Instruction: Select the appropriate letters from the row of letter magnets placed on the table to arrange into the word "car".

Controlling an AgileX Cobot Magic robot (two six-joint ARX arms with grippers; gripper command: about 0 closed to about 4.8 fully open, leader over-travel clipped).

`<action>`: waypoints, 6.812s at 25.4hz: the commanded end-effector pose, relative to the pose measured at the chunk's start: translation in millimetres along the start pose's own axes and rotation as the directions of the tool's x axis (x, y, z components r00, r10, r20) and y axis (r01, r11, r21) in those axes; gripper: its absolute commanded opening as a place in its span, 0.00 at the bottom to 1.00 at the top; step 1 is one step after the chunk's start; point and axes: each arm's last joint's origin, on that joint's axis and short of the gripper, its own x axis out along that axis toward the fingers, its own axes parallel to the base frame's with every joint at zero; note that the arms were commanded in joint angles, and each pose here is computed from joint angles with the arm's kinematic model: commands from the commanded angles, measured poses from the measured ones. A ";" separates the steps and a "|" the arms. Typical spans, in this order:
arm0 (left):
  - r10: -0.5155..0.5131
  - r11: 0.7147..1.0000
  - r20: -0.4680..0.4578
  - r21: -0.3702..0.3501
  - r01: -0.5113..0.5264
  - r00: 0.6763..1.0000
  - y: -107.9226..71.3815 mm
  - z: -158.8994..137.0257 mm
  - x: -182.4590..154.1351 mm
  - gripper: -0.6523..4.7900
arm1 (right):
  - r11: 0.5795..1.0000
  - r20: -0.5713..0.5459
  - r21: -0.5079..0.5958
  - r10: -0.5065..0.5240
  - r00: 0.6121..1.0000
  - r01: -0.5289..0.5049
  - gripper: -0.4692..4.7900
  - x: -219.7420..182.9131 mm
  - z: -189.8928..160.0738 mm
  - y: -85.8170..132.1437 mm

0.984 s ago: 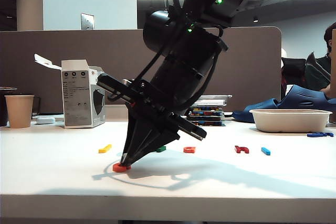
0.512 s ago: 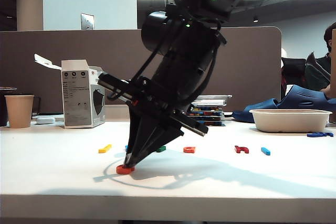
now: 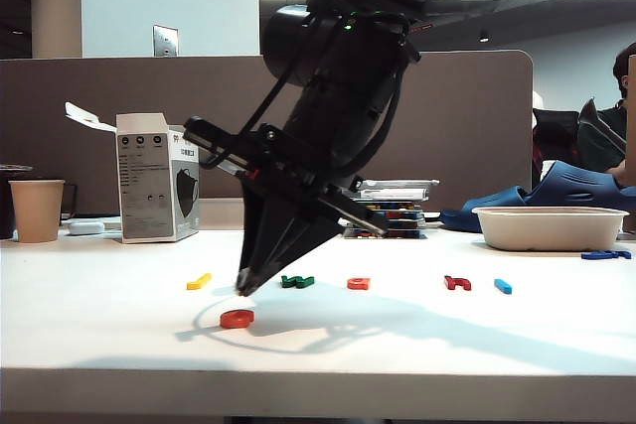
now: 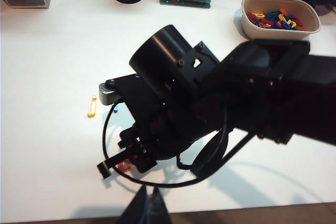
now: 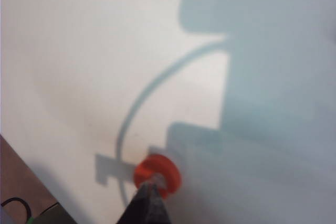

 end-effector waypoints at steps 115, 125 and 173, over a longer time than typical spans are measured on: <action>-0.003 1.000 0.009 -0.006 0.003 1.000 0.0 1.2 -0.7 0.11 | 0.987 -0.264 0.149 -0.010 0.964 0.052 0.08 -5.5 30.0 -45.0; -0.002 1.000 0.009 -0.006 0.002 1.000 0.1 1.2 -0.7 0.11 | 0.981 -0.285 0.182 -0.008 0.958 0.062 0.08 0.2 26.4 -31.0; -0.003 1.000 0.009 -0.006 0.003 1.000 0.1 1.2 -0.7 0.11 | 0.976 -0.244 0.180 -0.074 0.967 0.120 0.08 -18.9 26.2 -19.9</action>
